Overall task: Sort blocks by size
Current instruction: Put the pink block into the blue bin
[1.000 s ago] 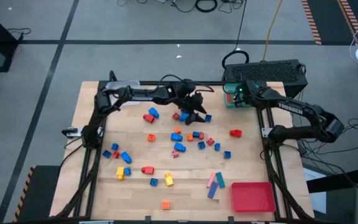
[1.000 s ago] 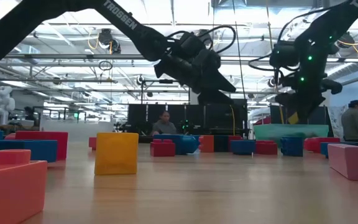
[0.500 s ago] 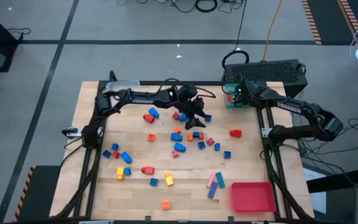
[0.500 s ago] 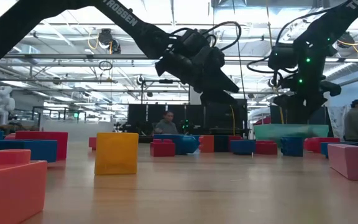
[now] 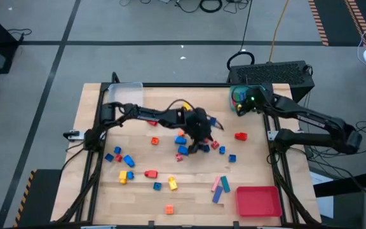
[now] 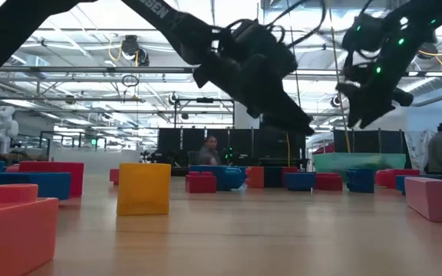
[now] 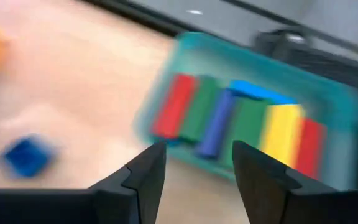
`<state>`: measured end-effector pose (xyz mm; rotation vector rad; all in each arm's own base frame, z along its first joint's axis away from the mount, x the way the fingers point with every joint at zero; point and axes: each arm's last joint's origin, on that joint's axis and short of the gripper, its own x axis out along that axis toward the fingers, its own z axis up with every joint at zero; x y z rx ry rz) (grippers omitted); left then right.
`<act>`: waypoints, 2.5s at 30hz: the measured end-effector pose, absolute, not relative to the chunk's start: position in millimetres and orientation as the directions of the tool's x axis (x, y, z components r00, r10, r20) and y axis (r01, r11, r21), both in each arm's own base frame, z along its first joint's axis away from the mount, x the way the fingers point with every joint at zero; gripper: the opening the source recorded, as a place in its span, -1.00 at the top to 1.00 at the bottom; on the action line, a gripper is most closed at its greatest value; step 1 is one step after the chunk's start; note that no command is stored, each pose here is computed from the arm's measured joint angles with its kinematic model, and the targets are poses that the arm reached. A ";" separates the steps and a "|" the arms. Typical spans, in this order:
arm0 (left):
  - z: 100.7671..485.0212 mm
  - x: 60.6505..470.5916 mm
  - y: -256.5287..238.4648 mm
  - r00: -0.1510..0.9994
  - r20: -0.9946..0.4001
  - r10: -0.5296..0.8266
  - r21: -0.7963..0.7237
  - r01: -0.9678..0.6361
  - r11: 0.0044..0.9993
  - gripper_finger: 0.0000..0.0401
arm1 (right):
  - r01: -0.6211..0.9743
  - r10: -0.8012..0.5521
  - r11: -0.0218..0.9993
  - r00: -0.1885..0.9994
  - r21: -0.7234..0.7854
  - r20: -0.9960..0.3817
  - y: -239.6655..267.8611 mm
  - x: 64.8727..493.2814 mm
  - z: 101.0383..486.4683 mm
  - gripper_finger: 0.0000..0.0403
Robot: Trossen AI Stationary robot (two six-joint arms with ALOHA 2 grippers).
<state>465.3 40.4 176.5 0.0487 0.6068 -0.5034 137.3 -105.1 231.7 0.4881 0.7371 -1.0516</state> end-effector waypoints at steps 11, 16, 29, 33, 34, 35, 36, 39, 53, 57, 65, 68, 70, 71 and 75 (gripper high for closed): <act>177.7 471.9 -26.7 0.705 -0.545 -0.454 -0.046 0.515 0.856 -0.40 | 0.797 -0.479 0.580 0.502 0.170 -0.720 -63.1 152.0 240.4 0.16; 179.8 472.0 -61.1 0.740 -0.544 -0.394 0.003 0.471 0.882 -0.40 | 0.745 -0.417 0.636 0.553 0.203 -0.721 -44.7 158.2 240.3 0.16; 177.2 463.4 -127.8 0.858 -0.512 0.049 -0.167 -0.155 0.974 -0.40 | 0.697 -0.430 0.684 0.623 0.214 -0.653 7.9 161.7 241.7 0.16; 163.1 460.0 -152.7 0.865 -0.489 0.112 -0.209 -0.241 0.948 -0.40 | 0.693 -0.447 0.687 0.639 0.216 -0.626 18.1 160.7 242.0 0.16; 160.3 459.5 -156.5 0.866 -0.484 0.125 -0.220 -0.259 0.940 -0.40 | 0.692 -0.450 0.689 0.642 0.216 -0.621 20.1 160.6 241.9 0.16; 157.7 459.6 -159.7 0.871 -0.473 0.137 -0.237 -0.275 0.932 -0.40 | 0.690 -0.449 0.689 0.645 0.220 -0.618 22.5 160.7 241.6 0.16; 154.8 460.1 -162.4 0.875 -0.463 0.142 -0.260 -0.287 0.922 -0.40 | 0.690 -0.451 0.689 0.648 0.223 -0.614 24.2 160.9 241.5 0.16; 147.3 459.1 -169.0 0.873 -0.458 0.167 -0.288 -0.324 0.901 -0.40 | 0.686 -0.446 0.693 0.648 0.220 -0.617 29.7 162.4 238.9 0.16; 106.8 485.8 -190.3 0.890 -0.422 0.172 -0.258 -0.300 0.918 -0.40 | 0.685 -0.456 0.712 0.618 0.154 -0.640 40.8 175.7 224.9 0.16; 101.2 491.2 -192.9 0.864 -0.470 0.182 -0.216 -0.312 0.925 -0.40 | 0.679 -0.458 0.720 0.619 0.143 -0.638 40.7 175.7 225.1 0.16; 95.6 489.6 -191.9 0.815 -0.534 0.225 -0.167 -0.363 0.917 -0.31 | 0.680 -0.477 0.723 0.620 0.123 -0.623 40.2 175.8 225.8 0.16; 95.4 489.2 -191.8 0.811 -0.539 0.227 -0.162 -0.364 0.917 -0.15 | 0.676 -0.476 0.727 0.623 0.121 -0.621 40.3 176.2 226.0 0.16; 95.1 488.9 -191.7 0.808 -0.543 0.228 -0.154 -0.363 0.919 0.00 | 0.676 -0.476 0.728 0.622 0.119 -0.621 40.3 176.1 226.0 0.16; 94.7 488.6 -191.6 0.806 -0.546 0.228 -0.148 -0.361 0.921 0.09 | 0.674 -0.476 0.730 0.621 0.114 -0.623 40.2 176.0 225.9 0.16; 89.5 487.6 -186.1 0.779 -0.586 0.222 -0.101 -0.342 0.934 0.48 | 0.672 -0.475 0.732 0.617 0.107 -0.628 40.1 175.5 225.4 0.16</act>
